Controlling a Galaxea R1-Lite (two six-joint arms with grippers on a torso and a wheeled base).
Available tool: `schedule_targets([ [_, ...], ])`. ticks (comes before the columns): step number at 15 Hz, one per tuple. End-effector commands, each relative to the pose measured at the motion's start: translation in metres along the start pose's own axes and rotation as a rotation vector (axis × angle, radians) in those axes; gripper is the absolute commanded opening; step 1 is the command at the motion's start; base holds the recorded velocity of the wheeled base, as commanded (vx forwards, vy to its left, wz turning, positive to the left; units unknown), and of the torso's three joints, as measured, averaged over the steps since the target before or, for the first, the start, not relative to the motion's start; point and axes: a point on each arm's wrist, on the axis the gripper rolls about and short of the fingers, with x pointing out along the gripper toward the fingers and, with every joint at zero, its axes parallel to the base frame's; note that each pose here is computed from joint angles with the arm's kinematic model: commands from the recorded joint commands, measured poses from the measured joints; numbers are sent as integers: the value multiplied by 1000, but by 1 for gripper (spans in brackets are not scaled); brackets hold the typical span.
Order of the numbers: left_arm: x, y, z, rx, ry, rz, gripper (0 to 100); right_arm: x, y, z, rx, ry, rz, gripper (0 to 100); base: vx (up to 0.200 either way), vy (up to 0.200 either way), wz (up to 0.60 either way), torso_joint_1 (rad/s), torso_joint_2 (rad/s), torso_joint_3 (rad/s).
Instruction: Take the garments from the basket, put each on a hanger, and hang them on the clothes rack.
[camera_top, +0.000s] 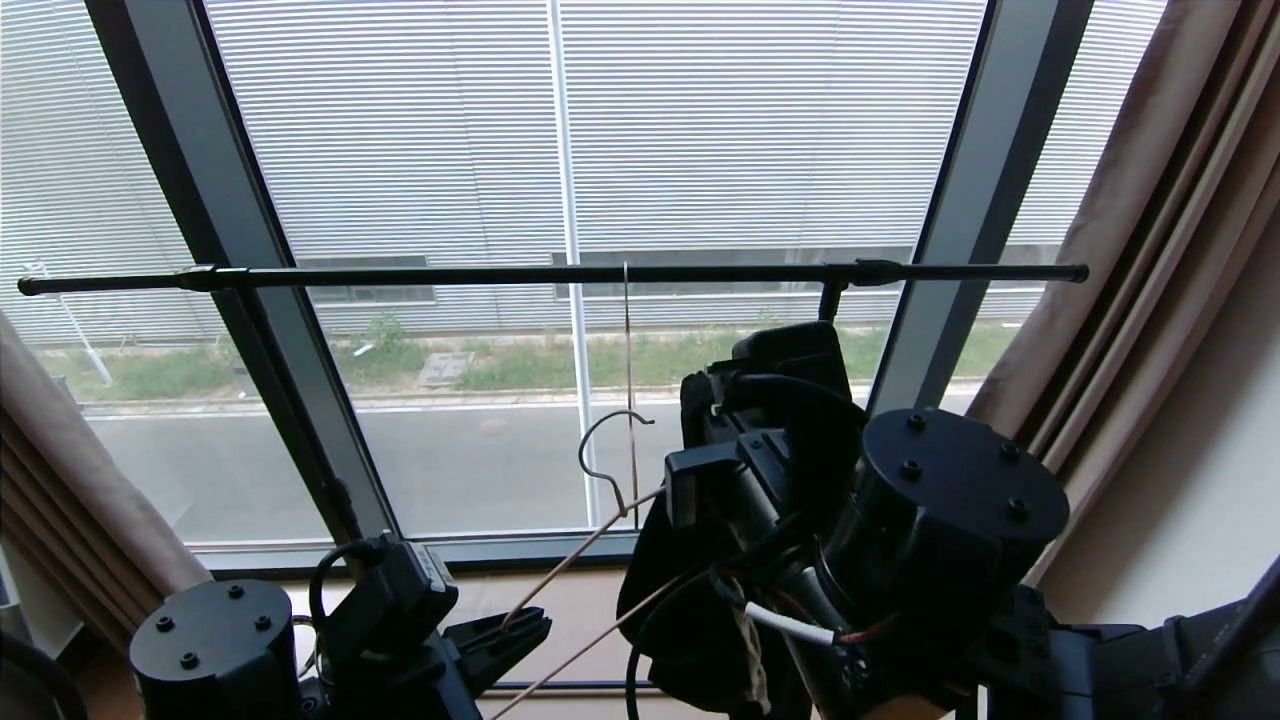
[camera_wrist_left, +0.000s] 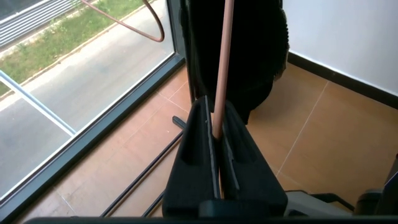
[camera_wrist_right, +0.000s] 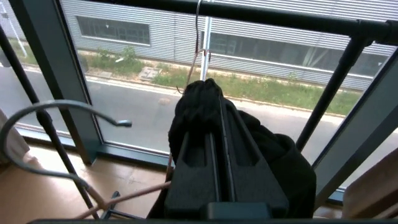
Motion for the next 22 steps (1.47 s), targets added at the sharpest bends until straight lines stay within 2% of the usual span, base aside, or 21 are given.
schedule_targets([
  [1,0,0,0,1,0,-2,0,6,-1,4,16,-13,-30,0,0,0,0,0,0,0],
  [4,0,-1,0,1,0,-5,0,9,-2,1,7,-3,-49,0,0,0,0,0,0,0],
  [5,0,-1,0,-3,-1,-1,0,5,4,-10,-19,21,-29,0,0,0,0,0,0,0],
  [7,0,1,0,-9,-1,6,0,-3,13,-18,-39,39,4,0,0,0,0,0,0,0],
  [17,1,6,-5,-29,21,30,0,-39,37,-7,0,20,125,0,0,0,0,0,0,0],
  [20,1,7,-5,-30,21,31,0,-45,37,-4,8,16,137,0,0,0,0,0,0,0],
  [22,0,7,-4,-28,17,32,0,-43,30,-4,9,18,121,0,0,0,0,0,0,0],
])
